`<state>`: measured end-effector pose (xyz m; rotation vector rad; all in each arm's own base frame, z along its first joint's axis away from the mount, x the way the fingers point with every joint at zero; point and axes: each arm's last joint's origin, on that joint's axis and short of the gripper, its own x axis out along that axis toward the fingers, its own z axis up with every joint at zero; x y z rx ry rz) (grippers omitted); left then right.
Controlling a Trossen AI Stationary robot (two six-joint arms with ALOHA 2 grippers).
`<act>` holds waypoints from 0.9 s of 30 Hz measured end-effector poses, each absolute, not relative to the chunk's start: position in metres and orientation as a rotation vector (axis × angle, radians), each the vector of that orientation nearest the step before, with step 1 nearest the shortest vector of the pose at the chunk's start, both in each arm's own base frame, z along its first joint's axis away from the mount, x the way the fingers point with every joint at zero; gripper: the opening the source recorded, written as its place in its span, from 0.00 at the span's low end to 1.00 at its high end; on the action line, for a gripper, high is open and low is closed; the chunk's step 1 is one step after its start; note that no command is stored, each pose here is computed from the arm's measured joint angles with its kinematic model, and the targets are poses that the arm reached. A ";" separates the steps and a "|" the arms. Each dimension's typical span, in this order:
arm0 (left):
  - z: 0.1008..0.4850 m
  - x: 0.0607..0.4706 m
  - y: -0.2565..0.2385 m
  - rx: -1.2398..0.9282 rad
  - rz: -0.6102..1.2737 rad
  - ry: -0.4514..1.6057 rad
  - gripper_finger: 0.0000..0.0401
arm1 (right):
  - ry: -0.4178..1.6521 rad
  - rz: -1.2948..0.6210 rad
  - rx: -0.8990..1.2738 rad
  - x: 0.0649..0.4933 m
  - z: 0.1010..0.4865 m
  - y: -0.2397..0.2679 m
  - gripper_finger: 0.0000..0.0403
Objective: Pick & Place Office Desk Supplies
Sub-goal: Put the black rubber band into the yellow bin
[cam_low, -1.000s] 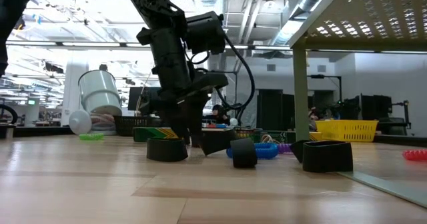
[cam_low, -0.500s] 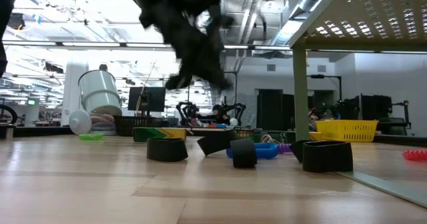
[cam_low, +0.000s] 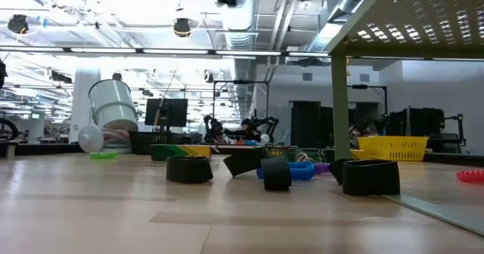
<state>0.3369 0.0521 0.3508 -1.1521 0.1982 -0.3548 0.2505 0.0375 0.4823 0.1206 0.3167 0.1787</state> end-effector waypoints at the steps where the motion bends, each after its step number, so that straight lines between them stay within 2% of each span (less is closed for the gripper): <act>1: 0.357 0.337 0.056 -1.176 -0.371 0.137 0.00 | 0.301 0.176 0.044 0.251 0.483 0.042 0.29; 6: 0.371 0.336 0.064 -1.274 -0.451 0.010 0.00 | 0.220 0.037 -0.384 0.249 0.488 0.063 0.40; 10: 0.370 0.338 0.063 -1.354 -0.428 -0.009 0.00 | 0.204 -0.058 -0.609 0.245 0.492 0.073 0.46; 20: 0.372 0.338 0.065 -1.447 -0.374 -0.074 0.00 | 0.301 -0.071 -0.862 0.279 0.471 0.079 0.48; 27: 0.373 0.339 0.062 -1.447 -0.382 -0.074 0.00 | 0.357 -0.178 -1.009 0.312 0.456 0.075 0.47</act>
